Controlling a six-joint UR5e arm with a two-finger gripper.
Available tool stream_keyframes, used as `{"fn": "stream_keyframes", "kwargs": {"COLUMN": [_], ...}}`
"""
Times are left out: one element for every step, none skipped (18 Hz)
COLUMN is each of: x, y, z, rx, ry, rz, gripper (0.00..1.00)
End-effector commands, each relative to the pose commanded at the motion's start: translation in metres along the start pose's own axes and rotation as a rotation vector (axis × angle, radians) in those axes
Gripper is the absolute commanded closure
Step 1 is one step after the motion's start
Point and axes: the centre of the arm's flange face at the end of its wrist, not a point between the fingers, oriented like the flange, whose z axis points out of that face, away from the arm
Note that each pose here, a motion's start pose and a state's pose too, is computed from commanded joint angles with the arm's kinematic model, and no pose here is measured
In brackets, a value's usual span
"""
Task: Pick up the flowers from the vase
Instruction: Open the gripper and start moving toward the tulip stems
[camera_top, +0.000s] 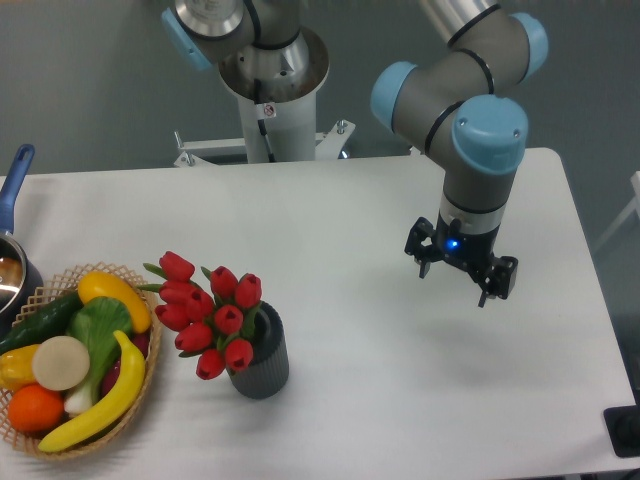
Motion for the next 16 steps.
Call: {"fn": "stream_keyframes", "kwargs": {"x": [0.000,0.001,0.001,0.002,0.003,0.000,-0.001,0.000,-0.001,0.002,0.005,0.009,0.014,0.021,0.032,0.036], "y": [0.000,-0.001,-0.002,-0.003,-0.007,-0.011,-0.015,-0.022,-0.025,-0.028,-0.032,-0.035,-0.037,-0.041,-0.049,-0.053], "z": [0.000,0.000,-0.001,-0.002,-0.003,-0.006,-0.005,-0.003,-0.004,-0.004,-0.005,-0.004,-0.005,-0.004,-0.009,-0.013], "rx": [0.003,0.003,0.007,0.013,0.018,0.022,0.026,0.035,0.051,0.070,0.107,0.156,0.213,0.267,0.309,0.334], "ry": [0.001,0.001,0.003,0.002,-0.001,-0.008,-0.009,-0.004,0.000,0.010,0.014,0.000,-0.035,-0.058,-0.066,-0.057], "rz": [0.000,-0.002,-0.009,-0.017,-0.029,-0.065,-0.110,-0.137,-0.150,-0.152,-0.151,-0.157,-0.145,-0.138,-0.115,-0.102], "gripper": [0.00,0.00,0.00,0.00,0.00,0.00,0.00,0.00,0.00,0.00,0.00,0.00,0.00,0.00,0.00,0.00]}}
